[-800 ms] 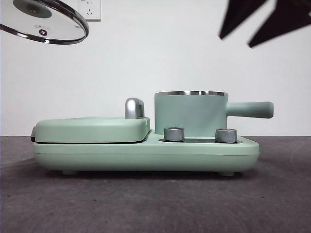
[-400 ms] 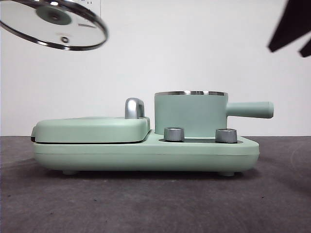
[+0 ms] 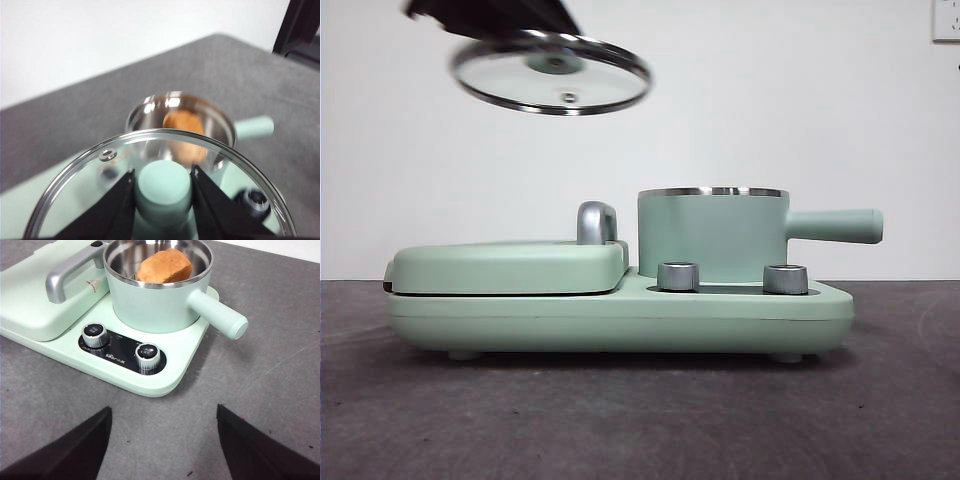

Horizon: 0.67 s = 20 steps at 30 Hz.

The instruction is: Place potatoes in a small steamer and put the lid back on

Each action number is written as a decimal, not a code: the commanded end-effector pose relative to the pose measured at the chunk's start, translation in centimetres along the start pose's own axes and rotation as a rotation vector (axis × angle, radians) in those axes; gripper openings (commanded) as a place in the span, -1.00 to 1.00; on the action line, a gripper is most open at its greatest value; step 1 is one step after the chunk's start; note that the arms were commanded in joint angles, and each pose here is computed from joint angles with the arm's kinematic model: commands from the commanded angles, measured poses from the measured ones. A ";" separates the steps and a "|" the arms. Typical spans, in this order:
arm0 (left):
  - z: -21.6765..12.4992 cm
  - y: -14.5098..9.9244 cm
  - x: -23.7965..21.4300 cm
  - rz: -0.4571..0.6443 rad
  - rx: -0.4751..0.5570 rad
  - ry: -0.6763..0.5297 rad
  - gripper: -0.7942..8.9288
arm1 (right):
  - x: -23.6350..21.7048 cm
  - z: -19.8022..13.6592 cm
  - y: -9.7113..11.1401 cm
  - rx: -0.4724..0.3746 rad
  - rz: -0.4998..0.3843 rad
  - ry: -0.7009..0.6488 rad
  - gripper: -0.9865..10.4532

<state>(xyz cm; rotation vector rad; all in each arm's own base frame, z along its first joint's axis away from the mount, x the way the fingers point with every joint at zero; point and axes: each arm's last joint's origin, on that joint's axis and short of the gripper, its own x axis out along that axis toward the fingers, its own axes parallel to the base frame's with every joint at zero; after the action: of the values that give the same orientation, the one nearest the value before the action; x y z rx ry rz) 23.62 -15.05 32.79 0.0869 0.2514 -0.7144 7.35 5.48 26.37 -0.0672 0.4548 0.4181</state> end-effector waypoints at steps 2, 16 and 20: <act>0.7 -0.6 3.1 -0.036 0.028 -0.094 -0.82 | -0.1 0.0 0.1 0.004 0.007 0.004 -0.26; 1.8 -0.4 14.2 -0.070 0.056 -0.069 -0.82 | -0.1 -0.1 0.0 -0.001 0.004 0.020 -0.26; 1.5 -0.7 16.2 -0.092 0.058 -0.060 -0.82 | -0.1 -0.2 0.0 -0.002 0.003 0.021 -0.26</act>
<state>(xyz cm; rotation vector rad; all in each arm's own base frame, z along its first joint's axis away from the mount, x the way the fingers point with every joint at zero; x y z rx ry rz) 35.05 -25.19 29.32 0.1117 0.2279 -0.7918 7.22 5.36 26.11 -0.0822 0.4819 0.4146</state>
